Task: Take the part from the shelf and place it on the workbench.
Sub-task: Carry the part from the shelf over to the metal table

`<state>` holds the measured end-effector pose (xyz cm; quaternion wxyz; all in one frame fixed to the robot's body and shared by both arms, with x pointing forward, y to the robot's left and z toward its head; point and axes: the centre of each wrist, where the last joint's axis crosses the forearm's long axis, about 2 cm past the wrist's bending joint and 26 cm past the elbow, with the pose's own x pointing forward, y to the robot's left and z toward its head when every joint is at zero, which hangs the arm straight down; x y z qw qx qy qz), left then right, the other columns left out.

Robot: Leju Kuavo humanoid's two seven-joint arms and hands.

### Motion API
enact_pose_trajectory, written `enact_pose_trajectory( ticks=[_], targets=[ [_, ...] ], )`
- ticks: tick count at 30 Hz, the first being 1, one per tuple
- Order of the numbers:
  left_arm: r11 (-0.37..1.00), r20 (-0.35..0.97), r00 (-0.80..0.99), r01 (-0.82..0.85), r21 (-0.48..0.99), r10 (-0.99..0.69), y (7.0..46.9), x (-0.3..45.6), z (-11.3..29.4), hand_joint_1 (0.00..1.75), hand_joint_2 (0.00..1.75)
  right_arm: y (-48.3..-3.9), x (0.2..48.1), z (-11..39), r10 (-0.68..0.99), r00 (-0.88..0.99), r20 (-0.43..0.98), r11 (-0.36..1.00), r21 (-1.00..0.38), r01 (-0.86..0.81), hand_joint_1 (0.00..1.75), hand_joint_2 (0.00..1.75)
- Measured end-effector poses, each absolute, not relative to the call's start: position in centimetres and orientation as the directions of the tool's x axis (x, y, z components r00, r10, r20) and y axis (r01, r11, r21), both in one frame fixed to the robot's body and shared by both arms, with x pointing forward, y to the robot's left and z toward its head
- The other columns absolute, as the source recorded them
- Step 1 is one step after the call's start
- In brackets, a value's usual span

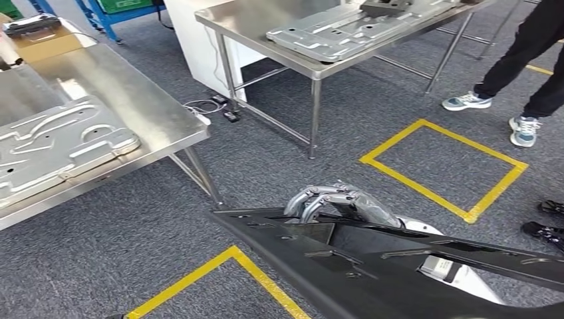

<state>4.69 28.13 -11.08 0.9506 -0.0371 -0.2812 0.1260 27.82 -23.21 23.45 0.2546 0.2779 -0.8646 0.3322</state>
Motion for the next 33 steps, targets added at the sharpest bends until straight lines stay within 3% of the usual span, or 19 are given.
enact_pose_trajectory(
  ticks=[33],
  targets=[
    [0.932,0.523,0.772,-0.304,-0.196,0.361,27.83,4.81,-11.05,0.00,0.00,-22.84,28.66,24.07,-0.323,-0.701,0.636,0.608,-0.428,-0.669,1.75,1.75]
  ],
)
